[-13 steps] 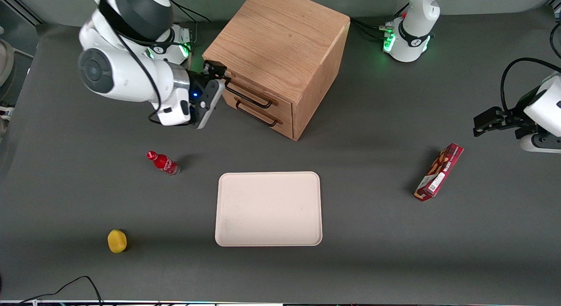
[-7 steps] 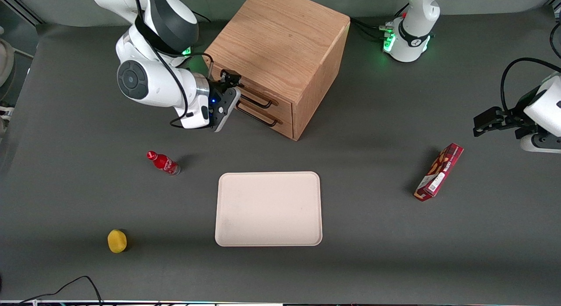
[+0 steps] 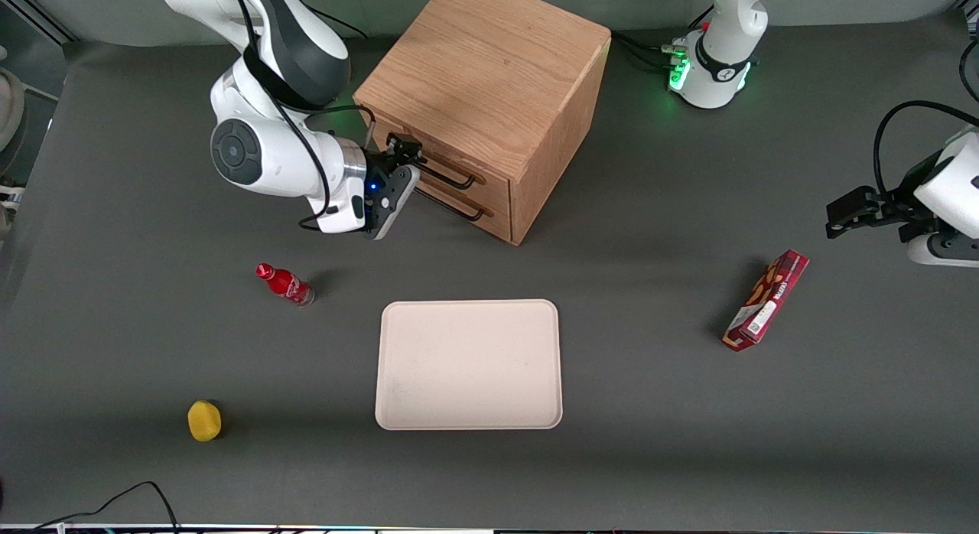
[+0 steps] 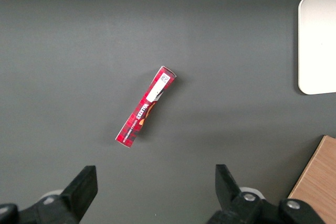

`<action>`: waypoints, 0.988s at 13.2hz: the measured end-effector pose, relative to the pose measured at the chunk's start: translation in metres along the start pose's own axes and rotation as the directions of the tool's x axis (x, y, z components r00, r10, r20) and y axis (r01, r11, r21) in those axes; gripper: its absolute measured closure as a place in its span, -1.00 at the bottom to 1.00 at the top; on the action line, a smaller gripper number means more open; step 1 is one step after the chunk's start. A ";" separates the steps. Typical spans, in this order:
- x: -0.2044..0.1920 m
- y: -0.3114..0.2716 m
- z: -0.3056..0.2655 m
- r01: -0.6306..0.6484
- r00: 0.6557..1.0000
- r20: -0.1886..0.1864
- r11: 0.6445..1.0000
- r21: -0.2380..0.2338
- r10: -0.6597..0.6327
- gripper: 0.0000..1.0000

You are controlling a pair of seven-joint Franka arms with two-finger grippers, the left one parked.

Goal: Open upper drawer

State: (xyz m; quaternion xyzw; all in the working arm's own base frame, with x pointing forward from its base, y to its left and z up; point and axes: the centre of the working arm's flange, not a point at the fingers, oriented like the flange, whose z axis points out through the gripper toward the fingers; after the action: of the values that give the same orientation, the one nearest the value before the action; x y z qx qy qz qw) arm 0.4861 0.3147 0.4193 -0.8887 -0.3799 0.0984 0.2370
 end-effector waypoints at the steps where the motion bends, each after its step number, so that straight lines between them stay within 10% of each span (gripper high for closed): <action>1: 0.000 0.001 0.004 -0.001 1.000 0.002 1.000 0.000 0.001 -1.00; 13: 0.001 -0.007 0.034 0.014 1.000 -0.001 1.000 -0.008 -0.014 -1.00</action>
State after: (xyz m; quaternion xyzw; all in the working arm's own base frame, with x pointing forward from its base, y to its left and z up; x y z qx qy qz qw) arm 0.4699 0.3311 0.3937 -0.8870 -0.3865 0.0948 0.2342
